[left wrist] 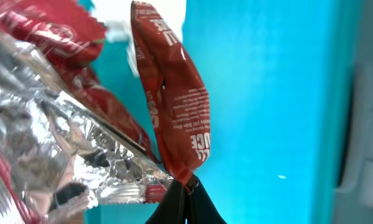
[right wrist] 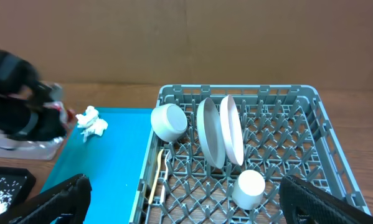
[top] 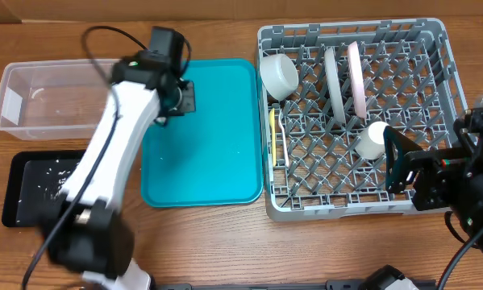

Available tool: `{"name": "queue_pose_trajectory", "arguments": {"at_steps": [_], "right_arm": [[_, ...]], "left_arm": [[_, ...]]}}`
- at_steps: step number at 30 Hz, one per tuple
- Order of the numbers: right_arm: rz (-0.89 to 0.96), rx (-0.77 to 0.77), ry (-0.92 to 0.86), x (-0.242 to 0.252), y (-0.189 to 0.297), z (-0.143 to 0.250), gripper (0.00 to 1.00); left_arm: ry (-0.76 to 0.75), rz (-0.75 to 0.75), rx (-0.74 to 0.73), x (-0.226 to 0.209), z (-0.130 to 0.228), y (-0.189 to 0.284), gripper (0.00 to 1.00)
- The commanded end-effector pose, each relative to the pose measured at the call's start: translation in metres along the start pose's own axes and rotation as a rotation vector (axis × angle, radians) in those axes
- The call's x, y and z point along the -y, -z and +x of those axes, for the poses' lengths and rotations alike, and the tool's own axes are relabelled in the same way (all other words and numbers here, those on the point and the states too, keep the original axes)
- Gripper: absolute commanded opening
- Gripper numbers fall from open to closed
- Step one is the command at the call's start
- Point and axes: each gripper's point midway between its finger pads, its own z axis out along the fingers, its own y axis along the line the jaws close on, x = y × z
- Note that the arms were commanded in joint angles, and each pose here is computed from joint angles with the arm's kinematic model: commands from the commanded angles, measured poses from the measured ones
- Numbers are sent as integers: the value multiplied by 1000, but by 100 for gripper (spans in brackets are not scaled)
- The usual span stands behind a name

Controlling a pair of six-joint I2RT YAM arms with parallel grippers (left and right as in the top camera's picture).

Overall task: Sort waste into correct bins and load items into the dishwasher rack
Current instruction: 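Move the left gripper to the red and silver wrappers and grasp them, then drop the wrappers into the clear plastic bin with the left gripper, then return the left gripper to the teal tray and grasp the white paper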

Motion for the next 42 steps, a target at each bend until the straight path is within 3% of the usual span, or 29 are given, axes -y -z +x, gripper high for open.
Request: {"name": "queue_pose_trajectory", "arguments": {"at_steps": [1,5,9,11,15,18,22,25,30,31,32,33,36,39,42], "right_arm": [[1,11,-7,1,2,-2,100],[1,11,-7,1,2,-2,100],[1,11,-7,1,2,-2,100],[1,11,-7,1,2,-2,100],[1,11,-7,1,2,-2,100],[1,11,-7,1,2,-2,100],[1,11,-7,1,2,-2,100],[1,11,-7,1,2,-2,100],[1,11,-7,1,2,-2,100],[1,11,-7,1,2,-2,100],[1,11,-7,1,2,-2,100],[1,11,-7,1,2,-2,100],[1,11,-7,1,2,-2,100],[1,11,-7,1,2,-2,100],[1,11,-7,1,2,-2,100]], "left_arm": [[-24,33,90,-2,-8,43,4],[-10,-92,76,-34,-4,44,4],[-65,93,82,-13,-11,43,4],[-76,106,68,-6,-7,43,4],[-9,-128,59,-61,-5,43,4],[75,-165,99,-103,-20,43,4],[107,-78,123,-128,-32,38,4],[87,-94,105,-138,-32,28,4],[79,-73,13,-141,-30,-24,4],[142,-82,-16,-144,-26,-37,6],[198,-87,-32,-146,-24,-44,28],[239,-90,-39,-149,-22,-47,40],[278,-74,-20,-146,-27,-35,64],[284,-42,16,-136,-38,-4,65],[222,84,83,-96,-52,23,62]]}}
